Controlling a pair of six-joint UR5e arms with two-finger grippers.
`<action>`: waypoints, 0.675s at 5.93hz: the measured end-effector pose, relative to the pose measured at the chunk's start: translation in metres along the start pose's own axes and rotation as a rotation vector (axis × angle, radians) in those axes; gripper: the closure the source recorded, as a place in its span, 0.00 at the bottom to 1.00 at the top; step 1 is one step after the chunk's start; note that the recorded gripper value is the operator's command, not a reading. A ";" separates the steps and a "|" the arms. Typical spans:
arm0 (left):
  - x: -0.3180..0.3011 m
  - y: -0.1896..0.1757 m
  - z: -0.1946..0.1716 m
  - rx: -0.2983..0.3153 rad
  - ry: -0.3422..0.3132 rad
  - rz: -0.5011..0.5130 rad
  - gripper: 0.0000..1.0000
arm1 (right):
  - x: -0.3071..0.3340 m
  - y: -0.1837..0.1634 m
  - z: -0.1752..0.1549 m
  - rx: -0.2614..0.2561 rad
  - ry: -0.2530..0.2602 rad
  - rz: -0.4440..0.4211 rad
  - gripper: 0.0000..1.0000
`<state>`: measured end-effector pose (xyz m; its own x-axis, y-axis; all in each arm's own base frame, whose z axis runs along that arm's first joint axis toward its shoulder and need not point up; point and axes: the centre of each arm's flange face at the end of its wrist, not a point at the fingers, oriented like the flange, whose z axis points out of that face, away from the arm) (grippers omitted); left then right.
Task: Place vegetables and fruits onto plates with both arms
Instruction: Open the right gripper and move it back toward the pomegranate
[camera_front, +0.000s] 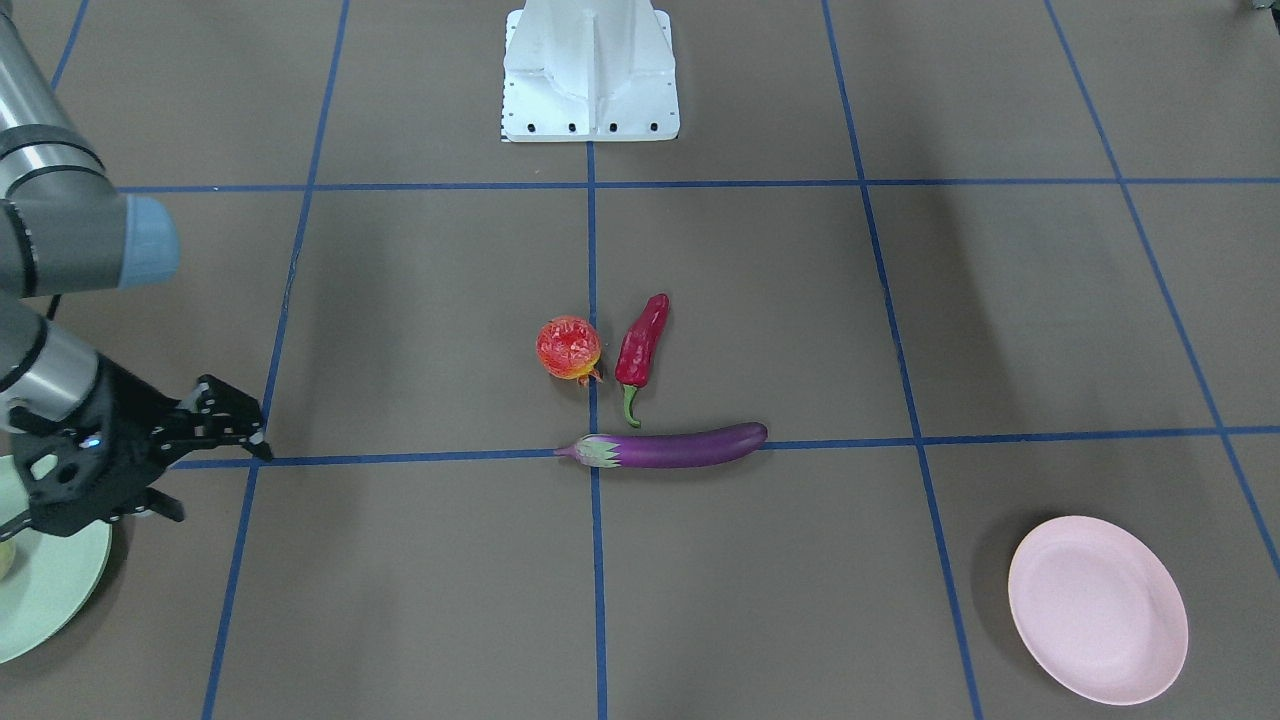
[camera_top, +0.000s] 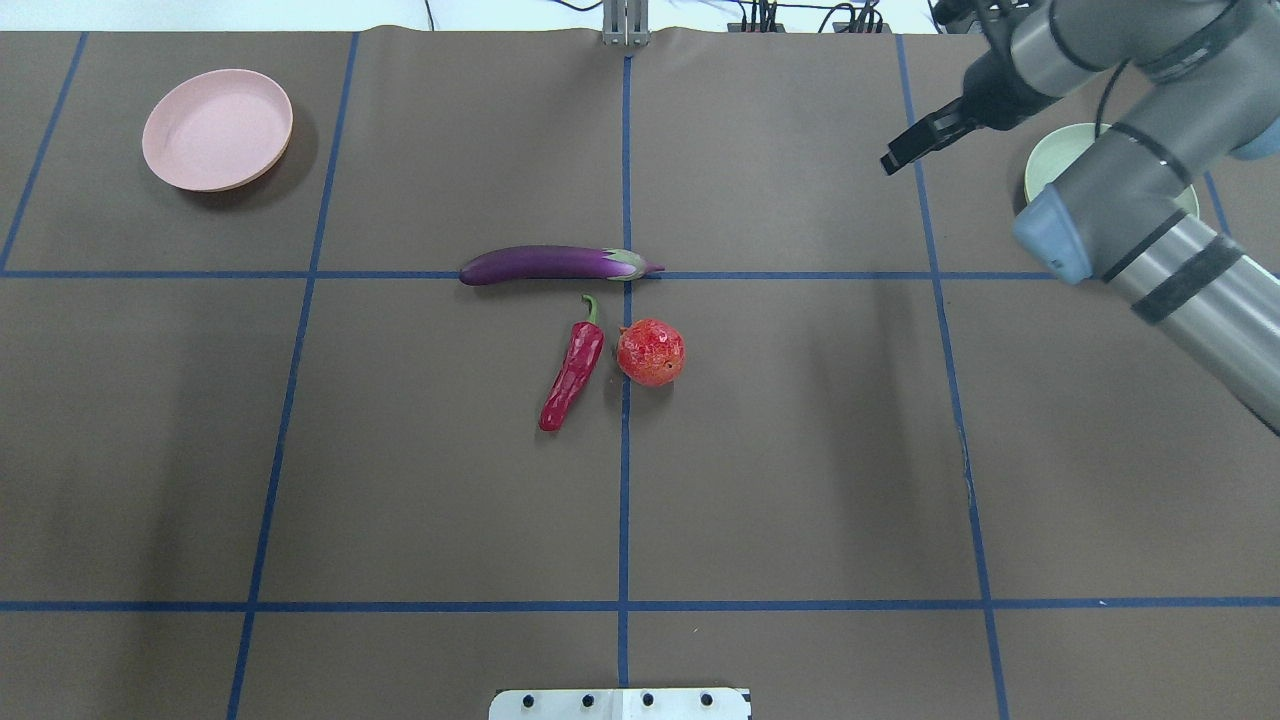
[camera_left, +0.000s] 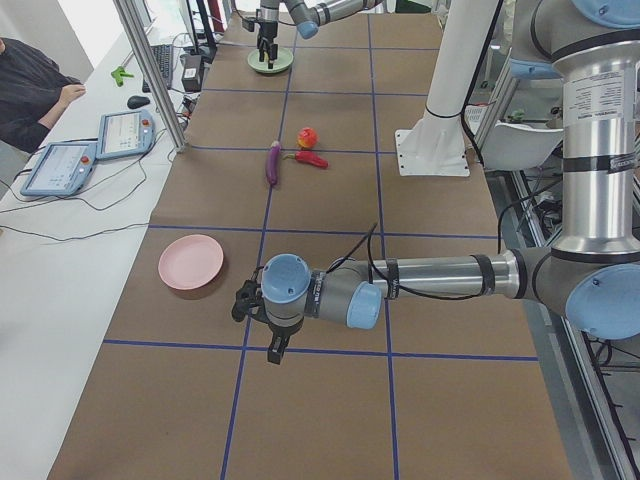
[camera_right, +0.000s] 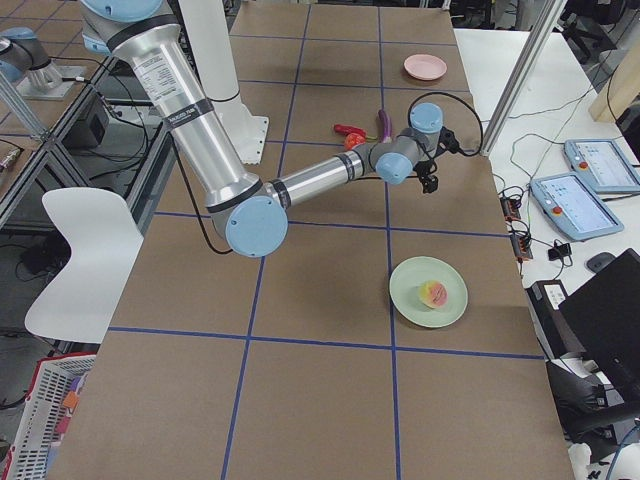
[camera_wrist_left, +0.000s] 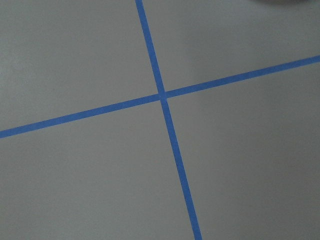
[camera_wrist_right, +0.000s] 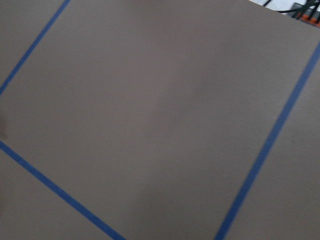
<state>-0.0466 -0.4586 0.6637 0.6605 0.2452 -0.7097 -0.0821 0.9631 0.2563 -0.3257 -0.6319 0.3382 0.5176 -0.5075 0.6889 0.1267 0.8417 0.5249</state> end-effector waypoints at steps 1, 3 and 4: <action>0.000 0.000 0.000 -0.001 0.000 -0.001 0.00 | -0.065 -0.008 0.031 0.013 0.018 0.041 0.01; -0.003 0.002 0.003 -0.006 0.001 -0.006 0.00 | -0.180 -0.016 0.075 0.001 0.102 0.084 0.01; -0.003 0.002 0.004 -0.007 0.001 -0.008 0.00 | -0.220 -0.011 0.091 -0.007 0.135 0.076 0.01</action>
<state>-0.0464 -0.4579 0.6690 0.6606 0.2379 -0.7121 -0.0827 0.9658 0.2459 -0.5177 -0.5460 0.2262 0.6346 -0.4130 0.6532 0.0881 0.8784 0.4698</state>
